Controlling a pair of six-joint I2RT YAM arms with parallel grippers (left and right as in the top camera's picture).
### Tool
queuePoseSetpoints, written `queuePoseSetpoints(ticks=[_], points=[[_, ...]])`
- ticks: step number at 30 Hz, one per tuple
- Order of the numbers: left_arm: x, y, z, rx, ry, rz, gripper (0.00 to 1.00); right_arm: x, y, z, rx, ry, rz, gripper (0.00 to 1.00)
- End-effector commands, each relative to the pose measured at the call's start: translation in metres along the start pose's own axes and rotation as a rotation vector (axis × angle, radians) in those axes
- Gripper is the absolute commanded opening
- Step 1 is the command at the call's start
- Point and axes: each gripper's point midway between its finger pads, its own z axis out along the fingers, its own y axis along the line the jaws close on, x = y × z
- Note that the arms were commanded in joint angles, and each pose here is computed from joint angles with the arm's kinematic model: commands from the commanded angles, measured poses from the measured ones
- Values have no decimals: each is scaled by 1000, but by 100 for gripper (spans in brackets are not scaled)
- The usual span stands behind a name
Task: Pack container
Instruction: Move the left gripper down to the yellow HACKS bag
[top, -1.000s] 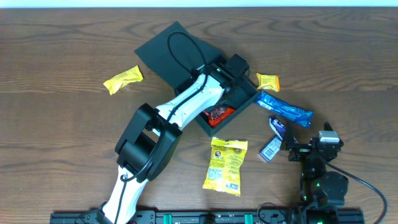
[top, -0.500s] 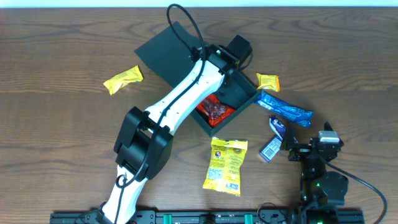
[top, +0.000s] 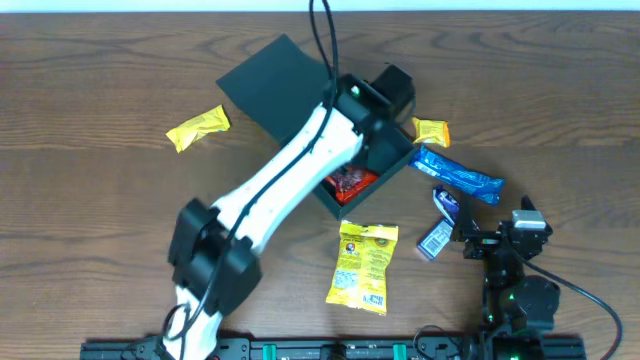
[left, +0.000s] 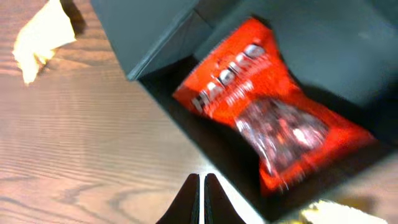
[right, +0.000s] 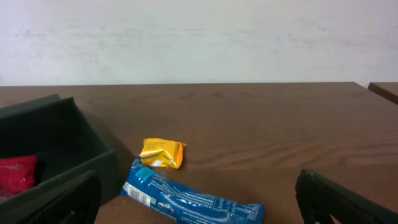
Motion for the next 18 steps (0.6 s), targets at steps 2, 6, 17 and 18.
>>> queuePoseSetpoints(ticks=[2,6,17,18], points=[[16,7,-54,31,-62,-67,6,1,2,0,-8,2,14,99],[44,-2,-78,68,-43,-58,6,1,2,0,-8,2,14,99],[88,-36,-103,51,-95,34,9,1,2,0,-8,2,14,99],[90,-37,-103,54,-89,45,9,1,2,0,-8,2,14,99]])
